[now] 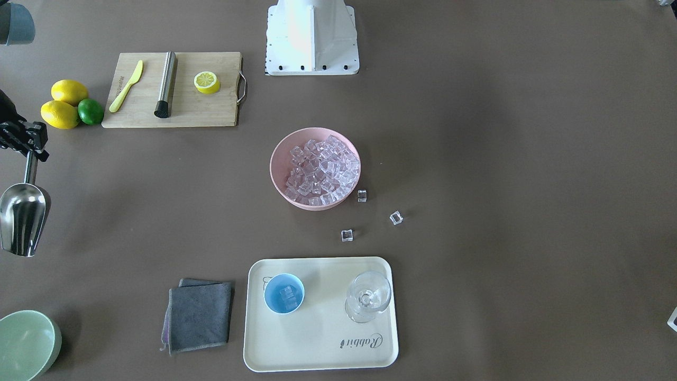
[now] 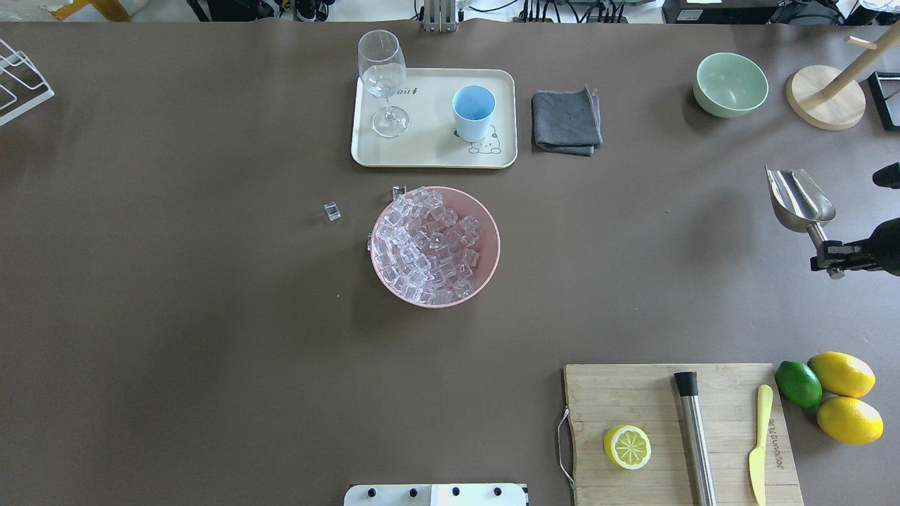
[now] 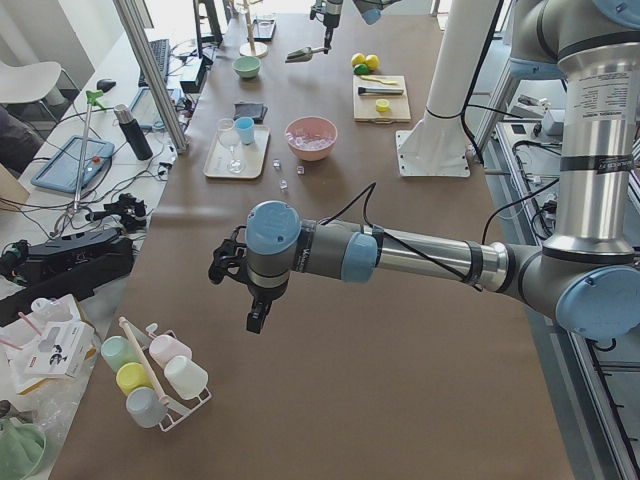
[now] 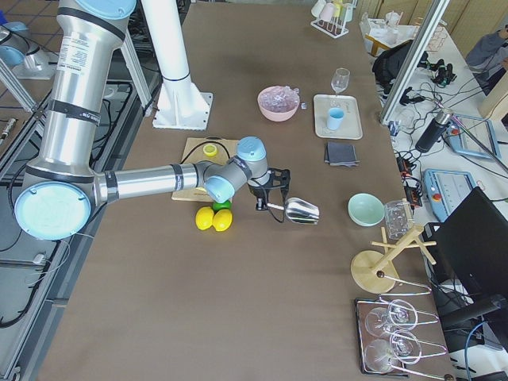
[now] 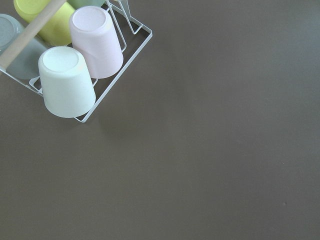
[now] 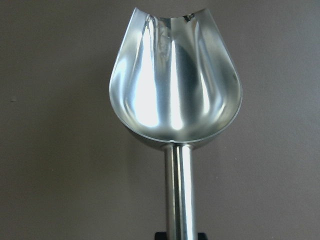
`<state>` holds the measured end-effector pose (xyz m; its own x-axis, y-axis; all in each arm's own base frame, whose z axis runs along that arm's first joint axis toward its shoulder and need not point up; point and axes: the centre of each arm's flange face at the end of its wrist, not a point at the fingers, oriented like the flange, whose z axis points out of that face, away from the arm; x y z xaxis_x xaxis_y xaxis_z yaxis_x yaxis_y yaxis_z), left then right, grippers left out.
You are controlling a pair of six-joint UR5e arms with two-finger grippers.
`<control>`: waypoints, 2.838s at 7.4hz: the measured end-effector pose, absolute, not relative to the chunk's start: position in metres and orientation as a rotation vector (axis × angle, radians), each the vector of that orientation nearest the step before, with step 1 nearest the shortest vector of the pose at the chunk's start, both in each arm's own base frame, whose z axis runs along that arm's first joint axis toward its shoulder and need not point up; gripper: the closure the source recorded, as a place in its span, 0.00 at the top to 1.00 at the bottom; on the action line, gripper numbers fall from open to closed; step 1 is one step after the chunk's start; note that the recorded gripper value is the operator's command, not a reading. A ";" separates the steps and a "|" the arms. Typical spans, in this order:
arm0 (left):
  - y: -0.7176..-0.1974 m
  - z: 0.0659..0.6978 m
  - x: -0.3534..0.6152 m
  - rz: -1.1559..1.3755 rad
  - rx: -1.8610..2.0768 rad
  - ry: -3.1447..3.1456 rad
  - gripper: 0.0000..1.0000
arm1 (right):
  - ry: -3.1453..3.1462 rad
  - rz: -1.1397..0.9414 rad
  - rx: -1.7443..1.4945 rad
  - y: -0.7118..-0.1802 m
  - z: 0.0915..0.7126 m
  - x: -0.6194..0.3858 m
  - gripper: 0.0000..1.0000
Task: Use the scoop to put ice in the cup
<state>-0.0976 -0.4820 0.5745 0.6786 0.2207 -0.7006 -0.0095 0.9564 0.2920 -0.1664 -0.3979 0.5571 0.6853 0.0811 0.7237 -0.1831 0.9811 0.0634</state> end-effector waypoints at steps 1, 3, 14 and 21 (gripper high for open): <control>-0.482 0.576 -0.096 0.132 0.270 0.818 0.99 | -0.796 0.149 0.125 -0.396 0.563 -0.166 0.00; -0.483 0.585 -0.094 0.127 0.251 0.817 0.99 | -0.786 0.148 0.114 -0.394 0.573 -0.165 0.00; -0.480 0.601 -0.095 0.112 0.220 0.813 0.99 | -0.848 0.066 0.097 -0.392 0.582 -0.154 1.00; -0.478 0.607 -0.099 0.099 0.211 0.814 0.99 | -0.805 -0.069 0.091 -0.401 0.594 0.035 1.00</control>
